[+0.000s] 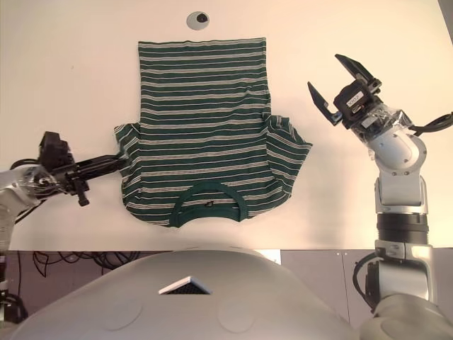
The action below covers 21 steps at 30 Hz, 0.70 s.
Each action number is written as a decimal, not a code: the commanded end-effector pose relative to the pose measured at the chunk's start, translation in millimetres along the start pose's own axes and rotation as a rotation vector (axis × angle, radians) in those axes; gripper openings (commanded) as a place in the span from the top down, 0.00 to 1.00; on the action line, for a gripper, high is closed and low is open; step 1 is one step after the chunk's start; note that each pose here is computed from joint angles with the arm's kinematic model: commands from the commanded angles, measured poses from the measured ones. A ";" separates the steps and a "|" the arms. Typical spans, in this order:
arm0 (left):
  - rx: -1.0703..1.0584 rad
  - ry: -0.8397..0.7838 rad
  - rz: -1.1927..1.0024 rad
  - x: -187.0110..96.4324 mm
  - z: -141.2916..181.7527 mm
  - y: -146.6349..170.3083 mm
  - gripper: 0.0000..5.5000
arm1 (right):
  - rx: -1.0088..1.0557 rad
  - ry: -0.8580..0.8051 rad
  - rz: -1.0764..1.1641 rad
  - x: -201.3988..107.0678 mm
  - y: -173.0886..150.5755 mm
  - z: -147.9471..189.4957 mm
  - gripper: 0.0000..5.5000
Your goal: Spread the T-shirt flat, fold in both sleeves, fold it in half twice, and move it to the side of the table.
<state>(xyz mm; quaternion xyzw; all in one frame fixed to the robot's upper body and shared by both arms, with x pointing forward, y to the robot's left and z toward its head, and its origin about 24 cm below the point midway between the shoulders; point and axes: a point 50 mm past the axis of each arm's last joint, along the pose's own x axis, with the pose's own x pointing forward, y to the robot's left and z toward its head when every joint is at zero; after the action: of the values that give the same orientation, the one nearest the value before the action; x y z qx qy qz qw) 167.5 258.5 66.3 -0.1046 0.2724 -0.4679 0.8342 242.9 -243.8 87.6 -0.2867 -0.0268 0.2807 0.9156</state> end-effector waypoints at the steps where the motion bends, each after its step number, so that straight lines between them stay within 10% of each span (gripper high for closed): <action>1: -0.013 0.002 -0.047 24.8 4.9 -4.5 1.00 | 0.395 0.024 0.130 -16.3 19.2 -5.0 0.44; 7: -0.040 0.032 -0.067 62.0 7.7 -5.6 1.00 | 0.873 0.137 0.195 -47.2 27.0 -10.8 0.44; 21: -0.063 0.111 -0.044 78.5 -5.7 -7.0 0.80 | 1.095 0.412 0.103 -64.7 44.1 -50.5 0.44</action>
<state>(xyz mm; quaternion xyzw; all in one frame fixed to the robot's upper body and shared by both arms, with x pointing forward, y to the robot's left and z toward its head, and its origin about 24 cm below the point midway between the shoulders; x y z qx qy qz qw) 192.5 187.7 35.6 -0.1203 0.3224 -0.4860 0.8034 177.2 -279.2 37.8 0.1670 0.3001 0.2379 0.9085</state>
